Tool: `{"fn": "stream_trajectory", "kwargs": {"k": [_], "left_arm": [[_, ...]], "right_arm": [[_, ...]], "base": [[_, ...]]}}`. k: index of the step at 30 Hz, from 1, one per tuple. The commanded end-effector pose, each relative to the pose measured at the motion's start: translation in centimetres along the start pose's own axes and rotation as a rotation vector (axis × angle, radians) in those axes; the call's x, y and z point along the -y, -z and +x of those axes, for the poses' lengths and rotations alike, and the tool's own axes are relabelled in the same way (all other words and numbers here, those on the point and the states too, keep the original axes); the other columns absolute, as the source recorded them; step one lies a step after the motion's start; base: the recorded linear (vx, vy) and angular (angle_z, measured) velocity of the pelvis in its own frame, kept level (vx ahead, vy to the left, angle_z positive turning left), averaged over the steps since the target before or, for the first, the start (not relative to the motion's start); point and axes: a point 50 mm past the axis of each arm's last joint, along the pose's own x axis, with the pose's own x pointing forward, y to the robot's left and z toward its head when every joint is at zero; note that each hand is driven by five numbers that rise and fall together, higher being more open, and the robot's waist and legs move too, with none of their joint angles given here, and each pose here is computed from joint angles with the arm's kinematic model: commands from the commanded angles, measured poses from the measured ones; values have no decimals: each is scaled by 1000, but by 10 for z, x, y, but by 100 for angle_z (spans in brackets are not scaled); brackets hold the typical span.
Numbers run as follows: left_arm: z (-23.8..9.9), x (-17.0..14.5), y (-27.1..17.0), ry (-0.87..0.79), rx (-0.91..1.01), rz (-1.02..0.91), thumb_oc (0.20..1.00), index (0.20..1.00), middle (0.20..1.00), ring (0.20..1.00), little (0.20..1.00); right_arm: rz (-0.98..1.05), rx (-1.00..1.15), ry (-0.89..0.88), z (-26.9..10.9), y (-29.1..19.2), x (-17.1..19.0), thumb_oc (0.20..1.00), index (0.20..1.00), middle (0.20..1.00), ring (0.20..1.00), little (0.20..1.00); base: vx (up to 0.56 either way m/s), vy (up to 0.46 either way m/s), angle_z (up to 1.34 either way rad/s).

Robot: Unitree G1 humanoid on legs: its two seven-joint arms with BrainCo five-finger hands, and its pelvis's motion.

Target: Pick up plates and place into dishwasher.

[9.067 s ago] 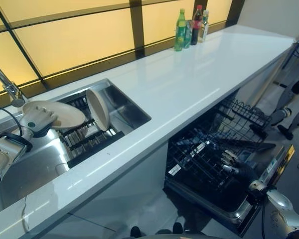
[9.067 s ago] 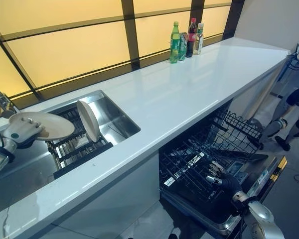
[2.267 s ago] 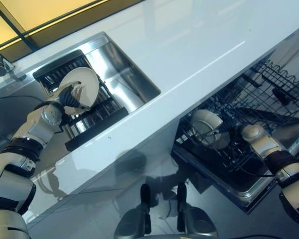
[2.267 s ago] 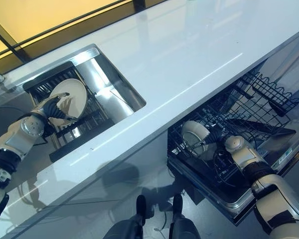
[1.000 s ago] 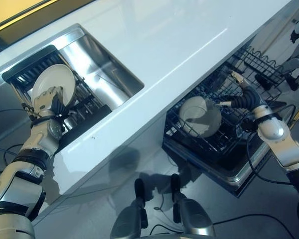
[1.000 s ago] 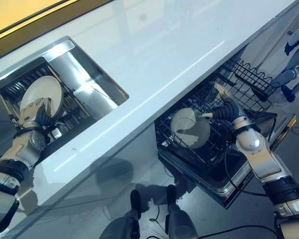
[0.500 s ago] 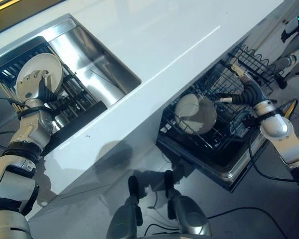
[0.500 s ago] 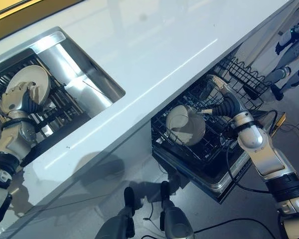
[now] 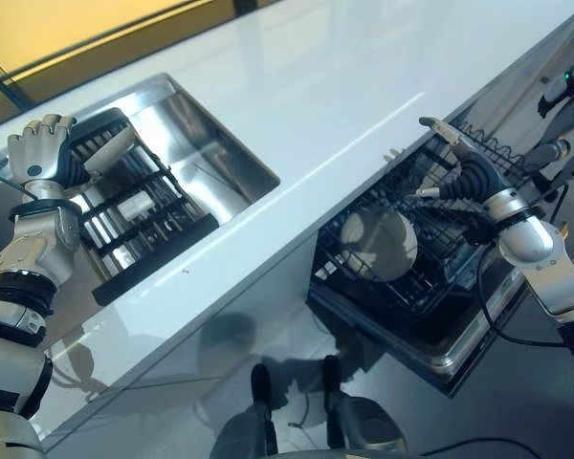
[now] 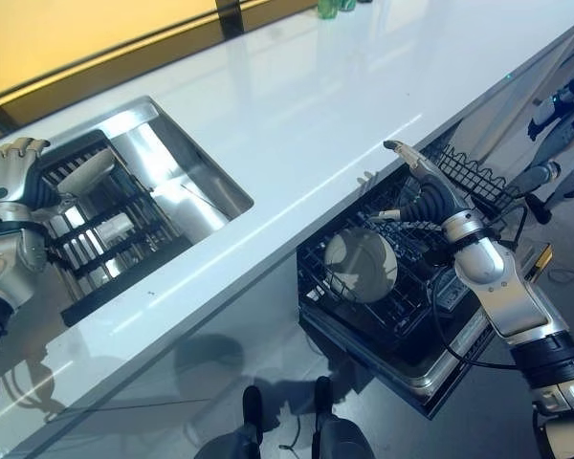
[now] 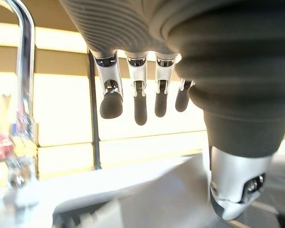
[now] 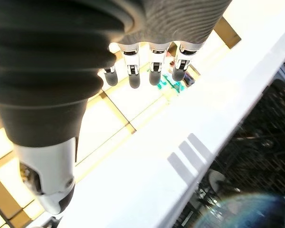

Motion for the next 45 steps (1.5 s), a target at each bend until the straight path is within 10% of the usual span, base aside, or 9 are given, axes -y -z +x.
{"fn": "stream_trajectory", "kwargs": {"k": [1,11,13,45], "left_arm": [[4,-17,21,-48,-25,81,200,200,200,200,200],[-17,23,7,240,-25,-97,200,200,200,200,200],[-24,33,1,312,-34,-181,1000,1000,1000,1000,1000],[-16,38,10,281,-140,5,1000,1000,1000,1000,1000]], "right_arm": [[-59,128,23,-5,-21,17,1000,1000,1000,1000,1000],[-39,130,-12,-2,-23,10,1000,1000,1000,1000,1000],[-35,125,-10,-4,-22,8,1000,1000,1000,1000,1000],[-61,140,-27,11,-25,8,1000,1000,1000,1000,1000]], "base": [[38,-16,-1],[11,-4,0],[0,0,0],[-16,9,0]]}}
